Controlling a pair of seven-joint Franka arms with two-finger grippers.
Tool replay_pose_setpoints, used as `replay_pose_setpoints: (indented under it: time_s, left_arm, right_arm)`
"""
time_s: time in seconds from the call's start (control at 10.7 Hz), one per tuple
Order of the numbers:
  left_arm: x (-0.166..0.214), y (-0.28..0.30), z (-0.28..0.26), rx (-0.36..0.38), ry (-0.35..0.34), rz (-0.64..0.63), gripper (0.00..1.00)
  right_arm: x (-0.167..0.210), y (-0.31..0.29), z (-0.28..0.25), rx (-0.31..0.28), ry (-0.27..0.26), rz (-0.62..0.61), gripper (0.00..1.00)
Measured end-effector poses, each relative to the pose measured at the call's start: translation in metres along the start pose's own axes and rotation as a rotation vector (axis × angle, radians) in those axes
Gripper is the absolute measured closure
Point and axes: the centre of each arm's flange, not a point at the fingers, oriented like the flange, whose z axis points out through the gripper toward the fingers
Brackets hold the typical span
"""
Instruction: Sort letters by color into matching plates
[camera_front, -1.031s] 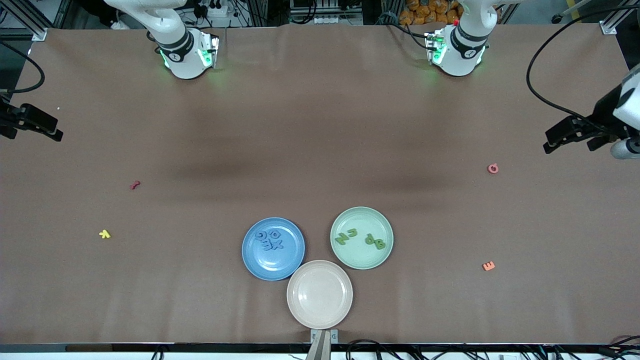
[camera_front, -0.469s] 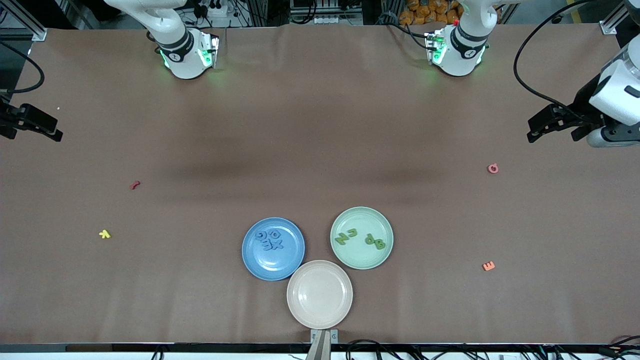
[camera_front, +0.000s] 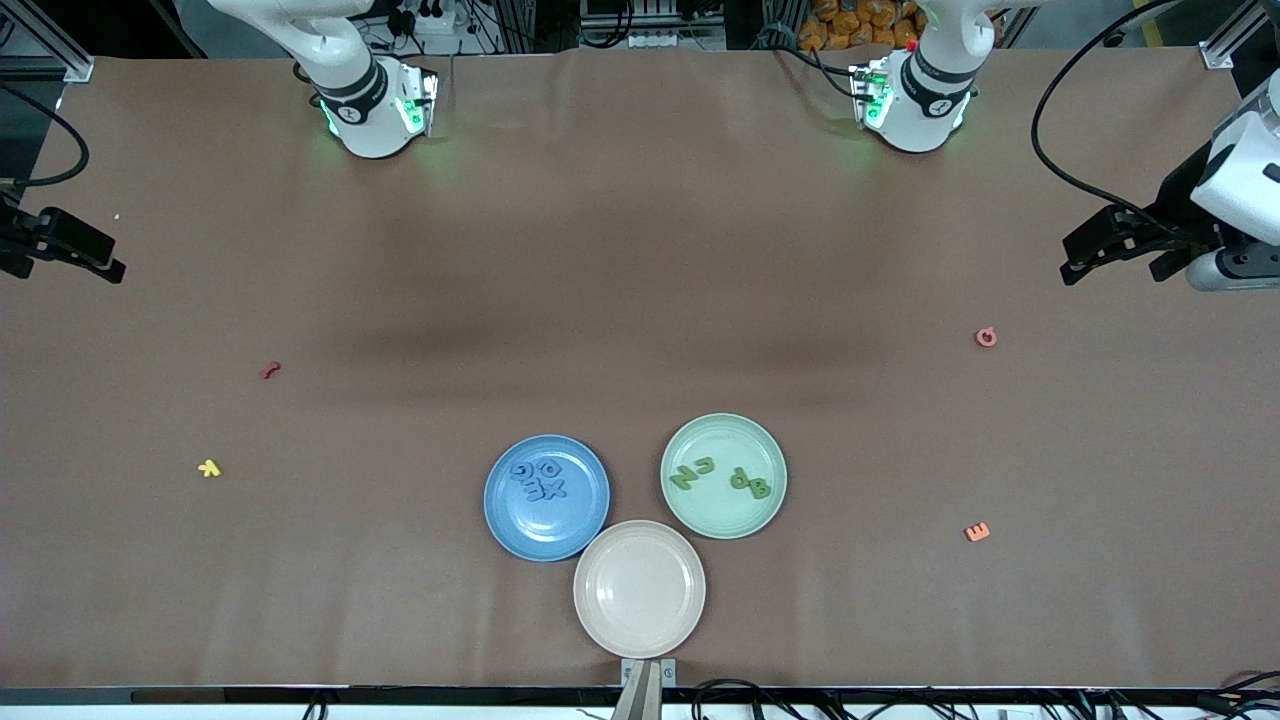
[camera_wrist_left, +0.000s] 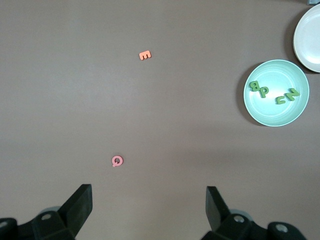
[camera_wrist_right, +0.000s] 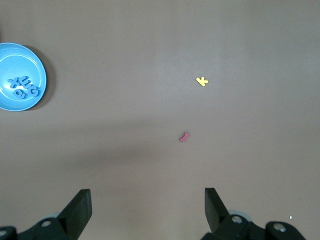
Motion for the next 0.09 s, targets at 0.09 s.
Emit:
replay_pose_setpoints:
  time_s: [0.09]
  left_arm:
    - [0.0000, 0.0002, -0.0006, 0.000, 0.001, 0.000, 0.00]
  right_arm:
    - [0.0000, 0.0000, 0.0000, 0.000, 0.000, 0.000, 0.00]
